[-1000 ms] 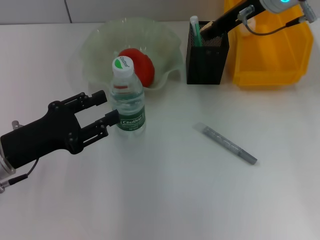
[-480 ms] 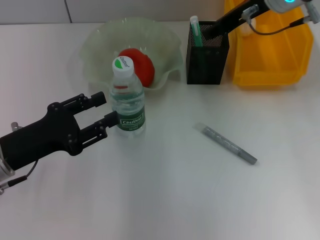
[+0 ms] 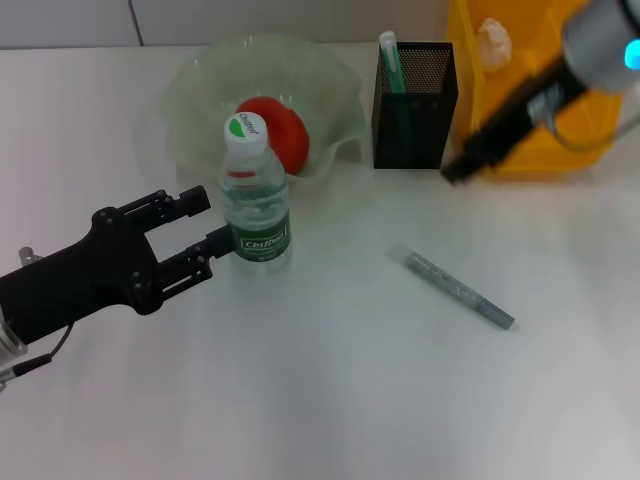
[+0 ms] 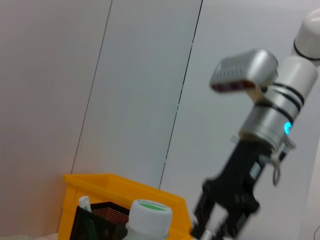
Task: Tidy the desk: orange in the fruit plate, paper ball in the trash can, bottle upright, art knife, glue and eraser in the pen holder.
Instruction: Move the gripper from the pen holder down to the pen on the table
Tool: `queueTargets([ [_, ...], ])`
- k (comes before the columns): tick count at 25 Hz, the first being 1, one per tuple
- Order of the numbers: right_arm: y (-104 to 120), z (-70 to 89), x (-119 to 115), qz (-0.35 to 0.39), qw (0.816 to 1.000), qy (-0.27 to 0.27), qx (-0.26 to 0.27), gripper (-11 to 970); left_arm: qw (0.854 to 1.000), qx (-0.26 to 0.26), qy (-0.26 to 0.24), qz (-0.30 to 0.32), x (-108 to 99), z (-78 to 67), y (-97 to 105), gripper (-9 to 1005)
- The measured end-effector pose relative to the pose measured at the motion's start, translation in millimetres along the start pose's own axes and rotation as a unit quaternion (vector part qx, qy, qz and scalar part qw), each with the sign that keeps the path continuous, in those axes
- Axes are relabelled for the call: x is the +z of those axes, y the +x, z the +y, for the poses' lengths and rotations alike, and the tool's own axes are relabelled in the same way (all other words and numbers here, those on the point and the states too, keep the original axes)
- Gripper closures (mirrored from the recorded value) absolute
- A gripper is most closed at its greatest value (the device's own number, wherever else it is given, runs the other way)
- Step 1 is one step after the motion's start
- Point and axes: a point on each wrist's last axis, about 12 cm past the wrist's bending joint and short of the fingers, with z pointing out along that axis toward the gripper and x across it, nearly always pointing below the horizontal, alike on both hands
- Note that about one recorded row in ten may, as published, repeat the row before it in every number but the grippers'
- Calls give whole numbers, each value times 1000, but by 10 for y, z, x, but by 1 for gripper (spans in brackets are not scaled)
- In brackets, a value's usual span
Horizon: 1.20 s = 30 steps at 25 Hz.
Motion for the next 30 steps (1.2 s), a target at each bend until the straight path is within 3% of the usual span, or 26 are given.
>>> queueTargets([
  [5,121,144,241,38,999,4,-13,502,1000,2,0,0,-5,-3,3,389],
  [13,190,250,563,58,998,-10,-20,522,1000,3,0,0,-3,-2,2,389],
  [30,271,274,834,65,997,-19,-24,566,1000,2,-6,-4,-27,-21,31,388],
])
